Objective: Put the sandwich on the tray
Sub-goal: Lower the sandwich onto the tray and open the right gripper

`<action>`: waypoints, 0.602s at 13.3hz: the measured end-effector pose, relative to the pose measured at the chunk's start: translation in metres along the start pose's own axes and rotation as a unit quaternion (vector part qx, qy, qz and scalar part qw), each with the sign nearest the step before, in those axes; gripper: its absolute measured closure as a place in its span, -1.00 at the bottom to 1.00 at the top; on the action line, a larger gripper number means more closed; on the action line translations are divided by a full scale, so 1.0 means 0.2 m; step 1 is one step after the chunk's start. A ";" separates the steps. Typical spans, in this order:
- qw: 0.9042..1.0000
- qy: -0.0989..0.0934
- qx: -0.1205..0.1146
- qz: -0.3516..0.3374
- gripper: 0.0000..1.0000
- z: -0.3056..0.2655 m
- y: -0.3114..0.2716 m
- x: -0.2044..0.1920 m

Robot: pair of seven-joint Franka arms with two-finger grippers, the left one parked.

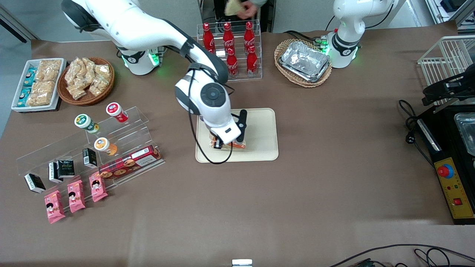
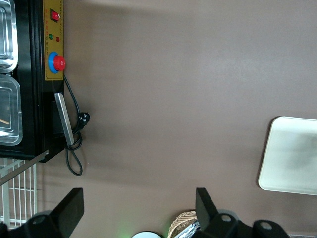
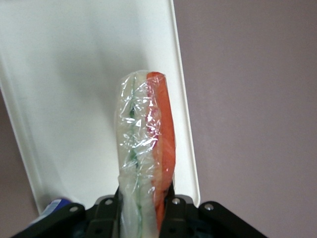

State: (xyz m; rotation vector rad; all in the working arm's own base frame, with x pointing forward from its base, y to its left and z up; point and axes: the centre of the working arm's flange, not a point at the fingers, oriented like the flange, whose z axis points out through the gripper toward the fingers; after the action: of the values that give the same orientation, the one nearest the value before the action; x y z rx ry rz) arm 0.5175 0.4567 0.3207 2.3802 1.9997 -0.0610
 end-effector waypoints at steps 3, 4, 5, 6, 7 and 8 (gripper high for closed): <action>1.000 0.002 -0.005 -0.005 0.39 0.13 -0.07 0.09; 1.000 0.006 -0.004 -0.005 0.39 0.17 -0.07 0.10; 1.000 0.009 -0.004 -0.005 0.39 0.21 -0.06 0.11; 1.000 0.010 -0.005 -0.005 0.39 0.25 -0.06 0.11; 1.000 0.010 -0.008 -0.005 0.37 0.27 -0.05 0.11; 1.000 0.009 -0.012 -0.003 0.37 0.28 -0.06 0.12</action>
State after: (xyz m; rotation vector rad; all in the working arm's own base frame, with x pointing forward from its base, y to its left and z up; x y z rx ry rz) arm 0.5095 0.4794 0.2626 2.3692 2.0043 -0.0166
